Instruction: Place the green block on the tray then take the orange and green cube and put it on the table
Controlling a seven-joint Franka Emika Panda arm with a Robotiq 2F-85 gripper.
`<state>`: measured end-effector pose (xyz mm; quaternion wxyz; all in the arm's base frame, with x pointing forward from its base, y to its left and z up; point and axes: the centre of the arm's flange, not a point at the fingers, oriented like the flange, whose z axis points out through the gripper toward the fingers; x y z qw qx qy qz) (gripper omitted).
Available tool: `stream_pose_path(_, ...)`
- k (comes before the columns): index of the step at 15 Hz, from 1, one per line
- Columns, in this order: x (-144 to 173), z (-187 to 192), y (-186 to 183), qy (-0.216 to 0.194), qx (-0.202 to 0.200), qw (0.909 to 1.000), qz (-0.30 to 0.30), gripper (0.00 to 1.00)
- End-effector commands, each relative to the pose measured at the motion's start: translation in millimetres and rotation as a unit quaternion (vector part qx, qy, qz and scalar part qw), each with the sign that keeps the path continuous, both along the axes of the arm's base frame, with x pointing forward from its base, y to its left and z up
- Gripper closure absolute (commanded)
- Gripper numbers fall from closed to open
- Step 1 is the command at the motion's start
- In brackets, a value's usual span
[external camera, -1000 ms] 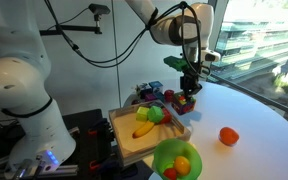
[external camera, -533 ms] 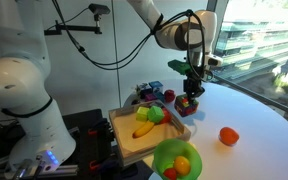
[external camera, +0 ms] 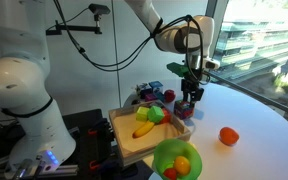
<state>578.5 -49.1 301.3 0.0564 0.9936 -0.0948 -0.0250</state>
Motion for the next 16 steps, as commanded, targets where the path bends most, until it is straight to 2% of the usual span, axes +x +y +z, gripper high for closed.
stream_pose_path(1,-2.6,7.6,3.1,0.02,-0.004,0.9998,0.007,0.07)
stream_pose_path(2,-6.1,8.6,4.2,0.03,-0.003,0.9995,0.012,0.01)
stream_pose_path(3,-9.5,9.1,5.4,0.044,-0.001,0.9989,0.015,0.0)
stream_pose_path(9,-36.7,22.3,8.2,0.116,-0.002,0.9922,0.044,0.0)
stream_pose_path(16,-67.9,56.2,5.3,0.166,-0.013,0.9845,0.055,0.0)
